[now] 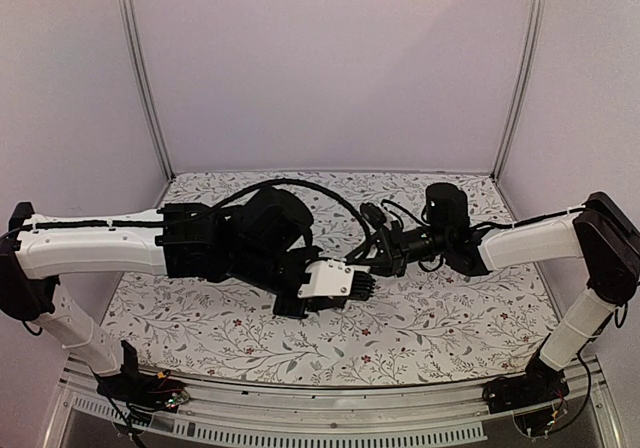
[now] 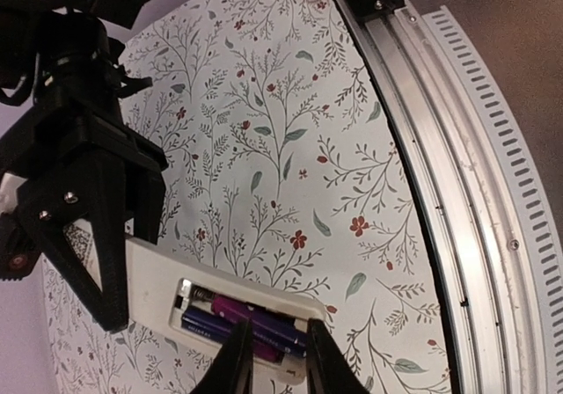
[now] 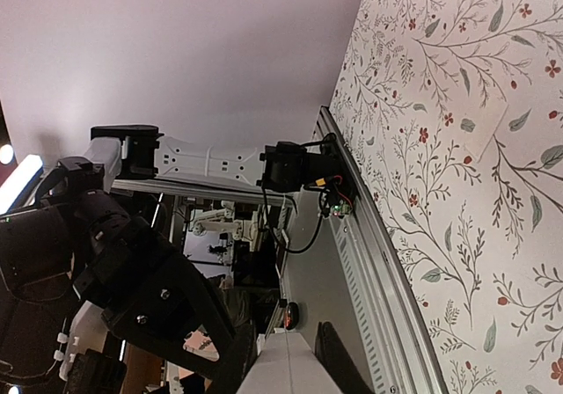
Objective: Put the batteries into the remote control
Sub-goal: Press the battery in the battery compartment.
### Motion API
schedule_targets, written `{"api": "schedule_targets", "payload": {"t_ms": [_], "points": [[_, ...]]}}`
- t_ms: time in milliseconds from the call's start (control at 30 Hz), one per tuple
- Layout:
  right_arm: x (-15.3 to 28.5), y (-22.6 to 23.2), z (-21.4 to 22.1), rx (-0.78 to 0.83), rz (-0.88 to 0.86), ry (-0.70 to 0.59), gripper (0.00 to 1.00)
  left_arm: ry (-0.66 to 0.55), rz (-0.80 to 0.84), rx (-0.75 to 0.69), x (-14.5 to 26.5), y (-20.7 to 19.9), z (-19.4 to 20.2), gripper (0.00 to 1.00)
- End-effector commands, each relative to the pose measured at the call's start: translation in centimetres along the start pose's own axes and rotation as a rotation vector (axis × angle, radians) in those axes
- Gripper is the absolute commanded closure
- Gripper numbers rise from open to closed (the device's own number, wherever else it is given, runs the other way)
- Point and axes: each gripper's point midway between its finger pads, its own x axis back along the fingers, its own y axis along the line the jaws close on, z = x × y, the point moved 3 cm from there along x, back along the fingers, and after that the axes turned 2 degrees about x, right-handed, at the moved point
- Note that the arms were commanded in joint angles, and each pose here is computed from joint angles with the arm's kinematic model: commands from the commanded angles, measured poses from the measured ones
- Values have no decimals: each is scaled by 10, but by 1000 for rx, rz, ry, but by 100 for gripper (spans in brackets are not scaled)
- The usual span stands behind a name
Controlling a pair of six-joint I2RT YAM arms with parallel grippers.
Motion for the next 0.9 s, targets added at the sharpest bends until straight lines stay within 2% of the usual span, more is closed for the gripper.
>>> {"api": "schedule_targets", "payload": {"t_ms": [0,433,867], "points": [[-1,22,-3,65,-34,10,100,3,51,-17,-3,-12,2,78],[-1,19,-2,63,-25,13,100,-31,74,-18,9,-16,-4,75],[-4,22,-1,70,-27,23,100,19,77,-37,-3,-17,6,79]]}}
